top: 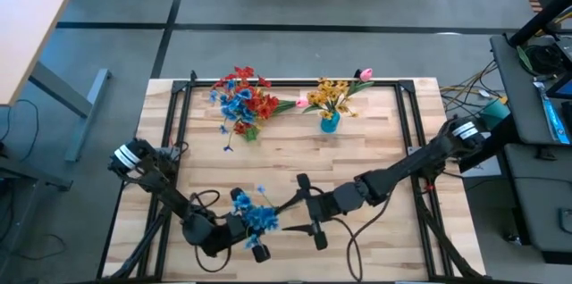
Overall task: Sort flowers into vase by color
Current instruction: Put the blue flowers into the green vase
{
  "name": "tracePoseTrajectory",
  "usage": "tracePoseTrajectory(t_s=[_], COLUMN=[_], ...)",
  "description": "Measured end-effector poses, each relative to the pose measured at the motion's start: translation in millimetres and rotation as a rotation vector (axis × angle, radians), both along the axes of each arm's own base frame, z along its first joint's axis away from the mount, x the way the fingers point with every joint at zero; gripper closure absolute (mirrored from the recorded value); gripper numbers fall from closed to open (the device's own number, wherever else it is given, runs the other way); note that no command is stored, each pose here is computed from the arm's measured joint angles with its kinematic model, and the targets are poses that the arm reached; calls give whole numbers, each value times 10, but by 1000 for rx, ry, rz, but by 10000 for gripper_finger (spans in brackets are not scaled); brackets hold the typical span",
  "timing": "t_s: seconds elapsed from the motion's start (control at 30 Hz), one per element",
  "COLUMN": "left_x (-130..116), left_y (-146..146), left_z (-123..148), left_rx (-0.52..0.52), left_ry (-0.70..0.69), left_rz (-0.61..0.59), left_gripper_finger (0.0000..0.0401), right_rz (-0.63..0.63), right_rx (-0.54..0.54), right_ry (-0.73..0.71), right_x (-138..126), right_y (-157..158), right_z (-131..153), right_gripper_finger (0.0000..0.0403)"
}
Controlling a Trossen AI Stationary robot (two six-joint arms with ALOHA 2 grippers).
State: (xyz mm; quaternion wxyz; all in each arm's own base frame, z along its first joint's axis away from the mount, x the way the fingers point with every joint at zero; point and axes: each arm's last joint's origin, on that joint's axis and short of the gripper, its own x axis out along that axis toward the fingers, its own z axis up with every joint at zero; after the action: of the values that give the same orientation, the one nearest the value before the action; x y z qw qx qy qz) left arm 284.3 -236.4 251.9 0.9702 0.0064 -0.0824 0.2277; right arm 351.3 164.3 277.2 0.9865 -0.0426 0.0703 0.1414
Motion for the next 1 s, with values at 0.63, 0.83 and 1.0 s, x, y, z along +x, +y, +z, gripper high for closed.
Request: tracePoseTrajectory(t_s=[0.63,0.83,1.0], left_x=[-987,-1404,-1497], left_y=[950,1346,1591], left_z=[1289,1635,1722], left_rx=[-41,-138,-67], left_ry=[126,61,108], left_rz=[308,302,378], left_gripper_finger=[400,401,401], right_rz=[-204,-249,-243], right_rx=[-41,-24,-18], right_ry=[141,177,181], right_x=[-388,-295,-198], right_y=[-593,-733,-758], right_z=[323,190,97], right_gripper_finger=[120,121,122])
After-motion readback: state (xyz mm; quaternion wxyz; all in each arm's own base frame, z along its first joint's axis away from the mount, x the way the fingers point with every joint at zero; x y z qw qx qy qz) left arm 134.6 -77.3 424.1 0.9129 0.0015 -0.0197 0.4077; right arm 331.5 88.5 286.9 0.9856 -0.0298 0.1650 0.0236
